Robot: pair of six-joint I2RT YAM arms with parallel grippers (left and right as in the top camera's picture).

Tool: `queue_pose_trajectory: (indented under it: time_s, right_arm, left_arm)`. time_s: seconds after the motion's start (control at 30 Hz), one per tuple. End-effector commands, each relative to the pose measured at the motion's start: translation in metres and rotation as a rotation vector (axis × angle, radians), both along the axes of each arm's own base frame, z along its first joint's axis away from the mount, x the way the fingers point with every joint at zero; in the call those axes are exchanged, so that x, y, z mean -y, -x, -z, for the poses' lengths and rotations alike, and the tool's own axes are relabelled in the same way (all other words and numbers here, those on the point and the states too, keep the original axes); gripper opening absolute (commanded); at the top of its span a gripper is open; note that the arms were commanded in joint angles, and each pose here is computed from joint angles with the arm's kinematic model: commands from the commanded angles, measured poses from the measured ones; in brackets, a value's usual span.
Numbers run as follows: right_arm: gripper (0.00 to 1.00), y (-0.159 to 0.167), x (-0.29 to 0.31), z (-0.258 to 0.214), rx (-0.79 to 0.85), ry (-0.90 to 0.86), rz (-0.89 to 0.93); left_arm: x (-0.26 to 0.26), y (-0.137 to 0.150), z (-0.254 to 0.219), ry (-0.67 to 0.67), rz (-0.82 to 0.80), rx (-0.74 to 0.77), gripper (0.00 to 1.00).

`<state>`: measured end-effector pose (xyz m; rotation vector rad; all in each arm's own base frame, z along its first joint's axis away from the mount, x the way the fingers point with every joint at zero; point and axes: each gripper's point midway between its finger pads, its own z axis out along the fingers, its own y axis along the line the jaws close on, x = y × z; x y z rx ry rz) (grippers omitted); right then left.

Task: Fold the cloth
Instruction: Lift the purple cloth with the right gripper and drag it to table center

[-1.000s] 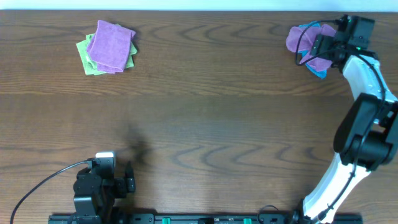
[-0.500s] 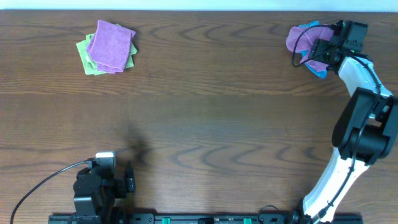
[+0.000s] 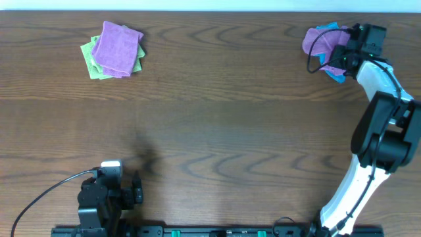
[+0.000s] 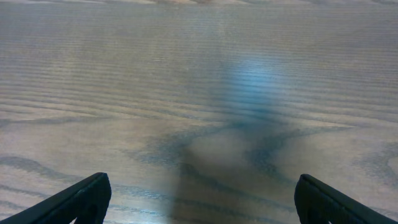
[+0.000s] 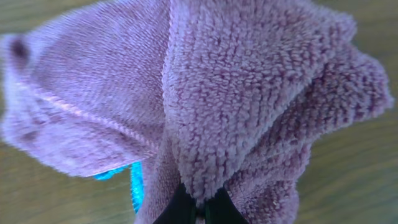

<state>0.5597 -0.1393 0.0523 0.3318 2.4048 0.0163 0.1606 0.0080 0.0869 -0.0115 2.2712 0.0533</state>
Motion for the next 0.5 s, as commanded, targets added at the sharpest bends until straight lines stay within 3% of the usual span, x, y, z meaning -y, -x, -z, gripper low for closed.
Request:
queue_pose_trajectory:
  time_s: [0.0,0.2,0.47]
  right_arm:
    - [0.01,-0.007,-0.007,-0.084,0.134,0.077,-0.063]
    - [0.01,0.013,-0.035,-0.144,0.167,0.141,-0.155]
    - [0.01,0.054,-0.092,-0.191,0.134,0.187,-0.311]
  left_arm:
    - [-0.002,0.009,0.014,-0.041,0.023,-0.062,0.95]
    - [-0.002,0.009,0.014,-0.041,0.023,-0.062,0.96]
    - [-0.002,0.009,0.014,-0.041,0.023,-0.062,0.95]
